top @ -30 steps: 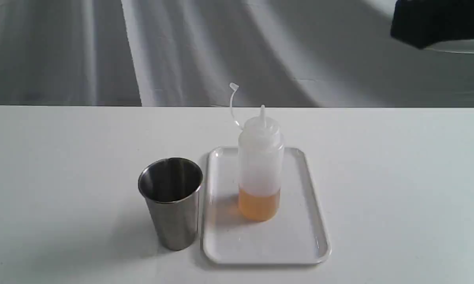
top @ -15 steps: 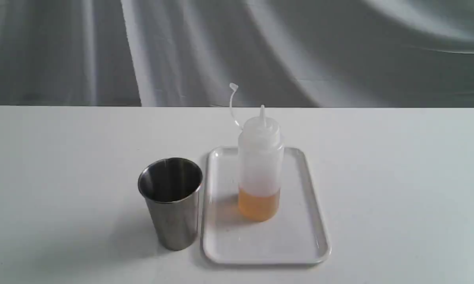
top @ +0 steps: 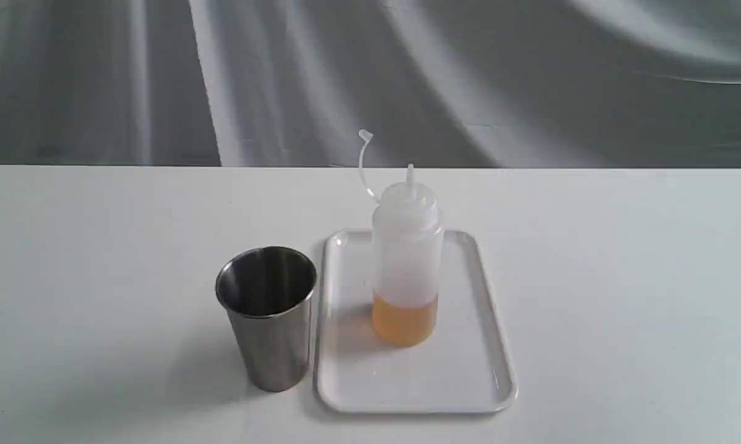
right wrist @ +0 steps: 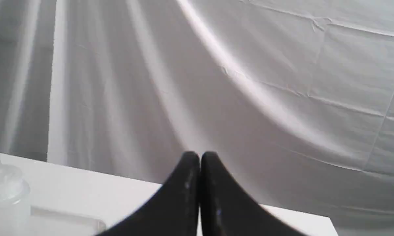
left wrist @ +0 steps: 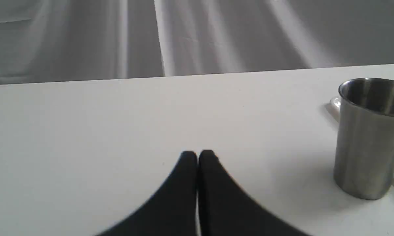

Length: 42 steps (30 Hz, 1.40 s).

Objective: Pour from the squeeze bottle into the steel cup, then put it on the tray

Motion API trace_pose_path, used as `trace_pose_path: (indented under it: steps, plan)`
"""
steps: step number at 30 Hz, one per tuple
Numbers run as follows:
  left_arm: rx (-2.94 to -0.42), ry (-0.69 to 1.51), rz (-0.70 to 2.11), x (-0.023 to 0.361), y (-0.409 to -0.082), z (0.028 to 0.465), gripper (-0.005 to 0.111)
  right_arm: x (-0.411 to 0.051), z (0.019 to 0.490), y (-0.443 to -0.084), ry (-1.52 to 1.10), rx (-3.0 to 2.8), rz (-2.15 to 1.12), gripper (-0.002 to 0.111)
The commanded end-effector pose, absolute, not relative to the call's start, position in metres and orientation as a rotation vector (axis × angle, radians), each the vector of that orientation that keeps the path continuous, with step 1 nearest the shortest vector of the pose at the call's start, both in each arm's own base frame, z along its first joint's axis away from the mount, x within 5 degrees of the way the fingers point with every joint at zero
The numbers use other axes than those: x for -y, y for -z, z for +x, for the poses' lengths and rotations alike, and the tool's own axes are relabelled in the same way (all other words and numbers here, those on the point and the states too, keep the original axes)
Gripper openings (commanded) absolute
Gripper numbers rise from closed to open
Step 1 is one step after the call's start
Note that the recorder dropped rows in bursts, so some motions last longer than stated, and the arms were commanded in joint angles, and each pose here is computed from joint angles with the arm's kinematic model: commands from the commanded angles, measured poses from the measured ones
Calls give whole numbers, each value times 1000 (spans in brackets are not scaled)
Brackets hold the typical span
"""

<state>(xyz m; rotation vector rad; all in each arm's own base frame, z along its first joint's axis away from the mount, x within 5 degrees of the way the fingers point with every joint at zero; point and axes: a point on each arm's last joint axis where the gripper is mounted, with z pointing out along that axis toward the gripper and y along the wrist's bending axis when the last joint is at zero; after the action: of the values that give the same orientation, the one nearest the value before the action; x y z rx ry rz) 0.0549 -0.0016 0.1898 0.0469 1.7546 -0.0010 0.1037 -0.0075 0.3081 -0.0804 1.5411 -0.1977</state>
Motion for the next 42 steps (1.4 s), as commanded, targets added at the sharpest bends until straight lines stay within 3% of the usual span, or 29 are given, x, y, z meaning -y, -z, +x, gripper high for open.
trace_pose_path:
  steps: [1,13,42]
  plan:
    - [-1749,3,42,2,-189,55,0,7,92,-290,209,-1540,-79,0]
    - [-1749,5,39,2,-189,55,0,5,62,-233,213,-1490,-76,0]
    - [-1749,4,41,2,-189,55,0,12,54,-191,298,-1736,34,0]
